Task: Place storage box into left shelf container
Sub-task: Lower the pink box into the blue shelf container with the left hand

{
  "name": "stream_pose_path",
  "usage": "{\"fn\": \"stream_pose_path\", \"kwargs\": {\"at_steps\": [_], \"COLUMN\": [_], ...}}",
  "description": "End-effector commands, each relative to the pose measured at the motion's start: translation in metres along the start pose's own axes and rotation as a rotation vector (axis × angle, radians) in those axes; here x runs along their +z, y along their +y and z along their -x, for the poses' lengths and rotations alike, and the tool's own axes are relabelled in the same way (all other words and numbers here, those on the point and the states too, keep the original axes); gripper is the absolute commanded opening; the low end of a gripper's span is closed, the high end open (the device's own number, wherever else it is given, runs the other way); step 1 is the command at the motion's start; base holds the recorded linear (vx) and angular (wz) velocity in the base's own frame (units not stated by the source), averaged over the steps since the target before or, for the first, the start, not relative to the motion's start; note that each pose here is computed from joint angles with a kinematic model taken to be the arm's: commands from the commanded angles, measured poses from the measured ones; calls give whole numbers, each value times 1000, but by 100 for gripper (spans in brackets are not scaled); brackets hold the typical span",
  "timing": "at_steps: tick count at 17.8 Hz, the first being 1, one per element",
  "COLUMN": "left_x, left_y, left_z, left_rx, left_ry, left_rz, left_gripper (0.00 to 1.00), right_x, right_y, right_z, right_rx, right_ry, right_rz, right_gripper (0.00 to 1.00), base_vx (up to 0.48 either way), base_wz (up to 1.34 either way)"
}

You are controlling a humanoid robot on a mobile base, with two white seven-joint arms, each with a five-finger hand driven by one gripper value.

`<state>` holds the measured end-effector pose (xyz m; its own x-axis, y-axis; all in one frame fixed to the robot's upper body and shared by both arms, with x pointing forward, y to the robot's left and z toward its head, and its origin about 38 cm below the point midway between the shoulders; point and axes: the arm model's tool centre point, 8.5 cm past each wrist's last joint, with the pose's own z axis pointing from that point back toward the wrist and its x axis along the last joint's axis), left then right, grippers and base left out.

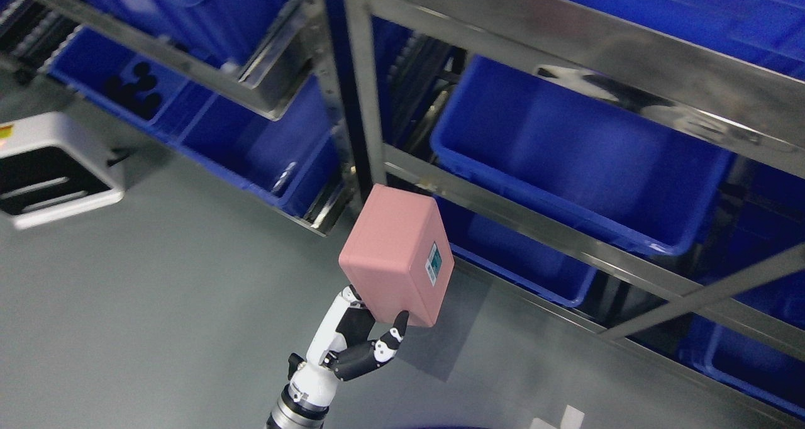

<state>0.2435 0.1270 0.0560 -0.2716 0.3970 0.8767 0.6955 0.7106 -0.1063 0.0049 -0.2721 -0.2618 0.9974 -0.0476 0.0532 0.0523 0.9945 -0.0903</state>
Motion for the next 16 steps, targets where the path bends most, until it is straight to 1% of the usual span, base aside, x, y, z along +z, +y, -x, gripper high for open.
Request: {"fn": "stream_pose_path", "kwargs": {"at_steps": [1,3,5,9,10,11,13,16], "left_x": [20,9,2,-35,-43,-50,-71,-104], "left_y": [24,49,70,126,132,140,161,181], "left_z": [5,-4,-4,-21,-20,-16,-17,-20], "left_rx": [-52,-94,-83,-80,-76,-84,-171,-260], "left_ry": [62,52,101,167,198,256,327,386], "left_rz": [-44,-63,-88,-120,-117,-108,-78,-42], "left_gripper": [3,3,3,3,3,3,4,5], "right_x": [0,0,-1,0,0,0,-1,0], "right_y": [-11,-11,-11,-11,-11,-11,-11,-11], "right_z": [-9,-9,-10,-9,-9,-9,-10,-9], "right_rx": [-21,-21,-21,-21,-21,-21,-21,-21], "right_ry": [-22,-22,-23,-22,-22,-22,-23,-23], "right_rz": [16,18,16,18,18,18,18,16], "right_gripper": [100,100,100,100,100,100,100,100], "base_vx": [178,163,152,131,99,67,70,36], "base_wz": [-1043,-951,-766,-543,-461,-295,-270,-153]}}
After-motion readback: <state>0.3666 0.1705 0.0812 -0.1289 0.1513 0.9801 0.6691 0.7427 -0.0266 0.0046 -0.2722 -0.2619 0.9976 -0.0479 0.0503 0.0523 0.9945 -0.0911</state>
